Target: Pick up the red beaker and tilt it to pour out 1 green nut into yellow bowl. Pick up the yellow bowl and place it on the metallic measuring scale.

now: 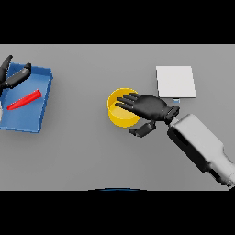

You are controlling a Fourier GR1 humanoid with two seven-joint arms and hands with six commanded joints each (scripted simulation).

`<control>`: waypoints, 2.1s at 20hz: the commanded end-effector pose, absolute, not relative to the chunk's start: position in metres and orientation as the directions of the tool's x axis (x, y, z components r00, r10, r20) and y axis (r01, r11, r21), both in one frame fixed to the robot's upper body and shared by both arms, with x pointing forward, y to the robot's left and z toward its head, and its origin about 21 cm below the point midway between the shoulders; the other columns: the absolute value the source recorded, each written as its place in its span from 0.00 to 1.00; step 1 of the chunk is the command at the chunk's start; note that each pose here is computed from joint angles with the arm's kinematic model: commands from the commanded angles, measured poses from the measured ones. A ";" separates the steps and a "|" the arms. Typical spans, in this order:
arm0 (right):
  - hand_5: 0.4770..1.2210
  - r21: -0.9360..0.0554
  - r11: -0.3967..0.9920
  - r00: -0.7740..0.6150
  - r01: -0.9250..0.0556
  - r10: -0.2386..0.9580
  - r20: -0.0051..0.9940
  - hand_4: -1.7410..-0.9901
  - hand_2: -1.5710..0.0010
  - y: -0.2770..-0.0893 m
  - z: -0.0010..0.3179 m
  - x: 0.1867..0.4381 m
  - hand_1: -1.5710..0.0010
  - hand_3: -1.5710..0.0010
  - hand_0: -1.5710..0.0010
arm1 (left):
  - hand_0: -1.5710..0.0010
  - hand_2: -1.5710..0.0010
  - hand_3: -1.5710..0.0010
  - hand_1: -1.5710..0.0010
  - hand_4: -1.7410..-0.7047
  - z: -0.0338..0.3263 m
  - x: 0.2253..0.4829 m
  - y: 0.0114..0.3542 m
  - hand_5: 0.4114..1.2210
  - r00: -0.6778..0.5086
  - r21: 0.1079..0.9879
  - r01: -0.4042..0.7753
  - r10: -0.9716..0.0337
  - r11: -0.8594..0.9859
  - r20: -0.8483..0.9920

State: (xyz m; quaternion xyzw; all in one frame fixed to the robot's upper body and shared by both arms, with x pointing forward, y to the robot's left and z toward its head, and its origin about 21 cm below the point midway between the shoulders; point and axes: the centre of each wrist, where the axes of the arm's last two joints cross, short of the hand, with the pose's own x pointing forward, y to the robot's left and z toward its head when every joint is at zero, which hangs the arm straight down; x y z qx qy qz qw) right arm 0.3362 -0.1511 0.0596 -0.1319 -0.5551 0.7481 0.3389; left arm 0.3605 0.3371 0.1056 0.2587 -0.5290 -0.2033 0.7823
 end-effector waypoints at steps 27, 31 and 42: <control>0.96 -0.822 -0.354 -0.752 -0.447 0.646 0.131 0.06 0.15 -0.126 0.053 0.358 0.08 0.25 0.08 | 1.00 1.00 1.00 1.00 0.92 0.102 0.359 0.343 0.37 0.348 0.645 0.059 -0.621 0.762 0.702; 0.98 -0.837 -0.336 -0.756 -0.433 0.641 0.133 0.02 0.10 -0.130 0.070 0.359 0.03 0.25 0.03 | 1.00 1.00 1.00 1.00 0.93 0.106 0.361 0.345 0.36 0.362 0.655 0.054 -0.626 0.754 0.691; 1.00 -0.862 -0.311 -0.711 -0.400 0.699 0.078 0.00 0.04 -0.148 0.112 0.345 0.00 0.25 0.00 | 1.00 1.00 1.00 1.00 0.91 0.105 0.361 0.346 0.36 0.345 0.632 0.057 -0.609 0.773 0.714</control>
